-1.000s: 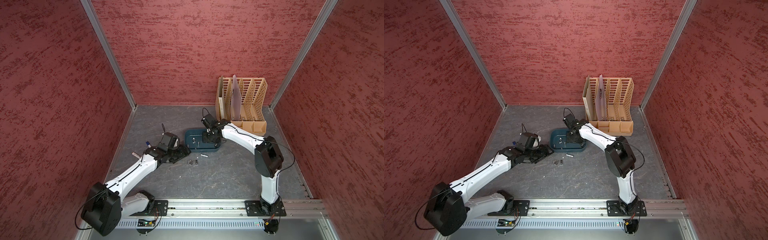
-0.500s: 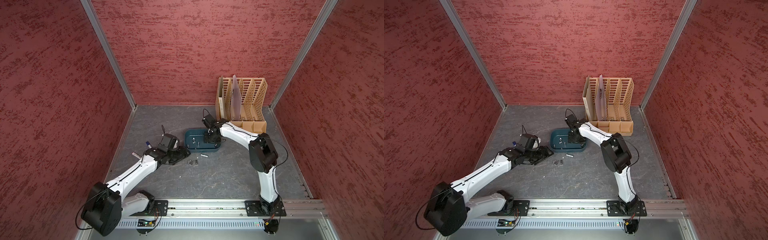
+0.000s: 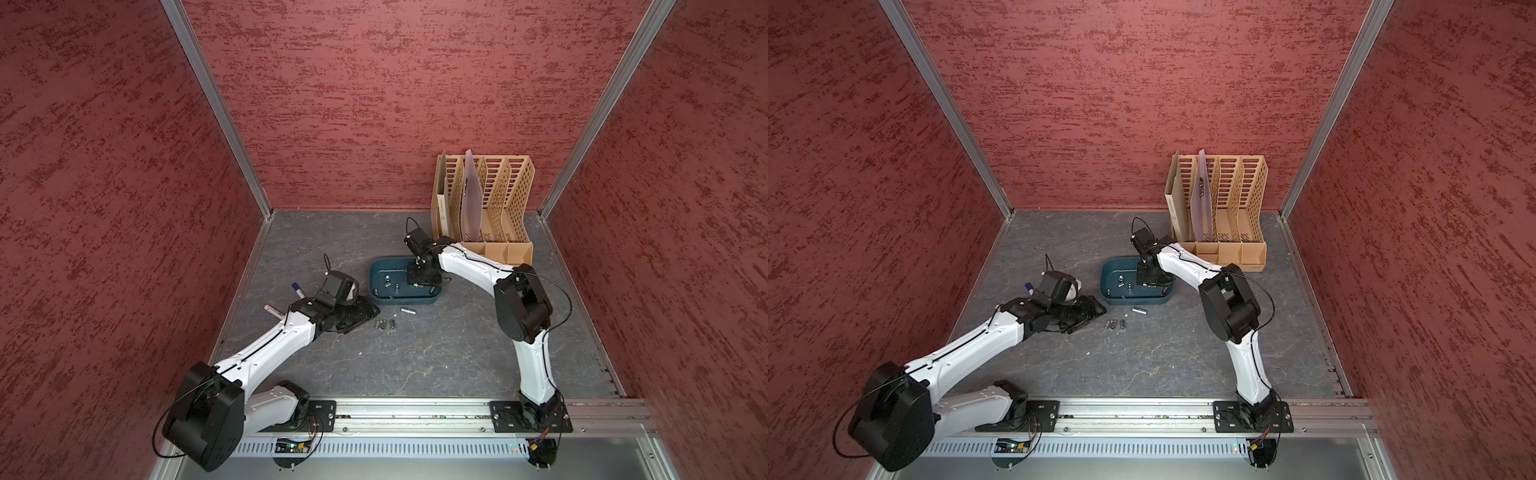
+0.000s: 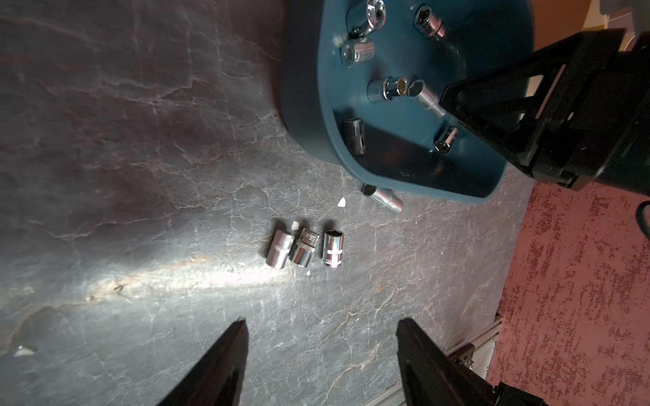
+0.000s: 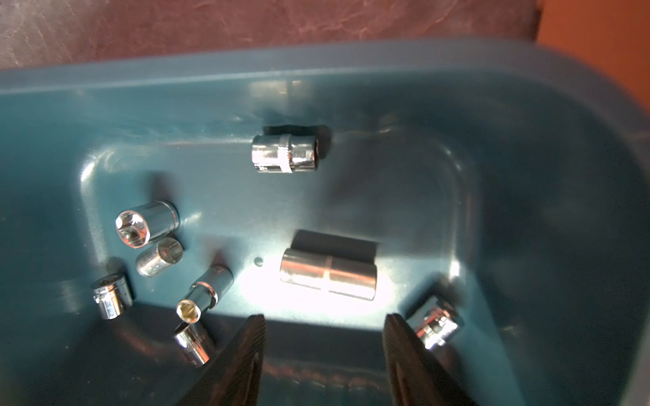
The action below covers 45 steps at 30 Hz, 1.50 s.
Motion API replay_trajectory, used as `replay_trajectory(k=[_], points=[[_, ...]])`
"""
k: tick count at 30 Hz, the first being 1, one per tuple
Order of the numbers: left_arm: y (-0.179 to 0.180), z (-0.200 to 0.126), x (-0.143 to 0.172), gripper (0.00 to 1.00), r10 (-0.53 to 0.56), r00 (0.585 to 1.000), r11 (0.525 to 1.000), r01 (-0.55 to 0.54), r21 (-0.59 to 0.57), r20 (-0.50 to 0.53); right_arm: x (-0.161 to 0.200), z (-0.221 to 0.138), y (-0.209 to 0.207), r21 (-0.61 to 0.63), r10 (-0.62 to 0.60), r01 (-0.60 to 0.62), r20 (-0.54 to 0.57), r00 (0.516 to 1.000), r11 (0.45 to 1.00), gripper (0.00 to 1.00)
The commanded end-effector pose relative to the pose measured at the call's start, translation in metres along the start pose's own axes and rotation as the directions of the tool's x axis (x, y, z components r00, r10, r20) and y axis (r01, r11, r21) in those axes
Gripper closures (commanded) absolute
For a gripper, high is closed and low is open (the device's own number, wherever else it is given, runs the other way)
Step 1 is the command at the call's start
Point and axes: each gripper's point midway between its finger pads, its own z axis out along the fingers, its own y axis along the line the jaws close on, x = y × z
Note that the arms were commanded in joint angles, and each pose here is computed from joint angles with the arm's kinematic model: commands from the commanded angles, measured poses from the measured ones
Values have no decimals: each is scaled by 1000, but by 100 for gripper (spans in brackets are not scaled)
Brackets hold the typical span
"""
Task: Put the socket on the desktop into the storage box
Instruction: Place the socket head in the storage box, then pick up the socket head at the center of the board.
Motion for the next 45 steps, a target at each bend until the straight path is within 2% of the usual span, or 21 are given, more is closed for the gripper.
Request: replay_trajectory(k=[1, 13, 22, 33, 41, 45], points=[[5, 4, 0, 30, 12, 1000, 1000, -12, -12, 4, -11, -13, 2, -19, 7, -6, 40, 999, 1000, 40], [3, 7, -4, 31, 29, 999, 999, -30, -39, -14, 3, -65, 28, -105, -50, 61, 106, 993, 993, 36], [5, 7, -3, 32, 52, 998, 996, -54, -75, -28, 34, -109, 46, -204, -94, 129, 172, 981, 970, 36], [8, 15, -3, 35, 68, 997, 988, -73, -132, -43, 88, -116, 33, -319, -101, 156, 181, 978, 935, 37], [9, 29, -4, 41, 82, 994, 980, -92, -175, -68, 115, -115, 32, -408, -99, 173, 195, 976, 897, 40], [10, 38, -4, 47, 98, 992, 974, -113, -199, -84, 128, -107, 29, -411, -104, 172, 181, 978, 895, 41]])
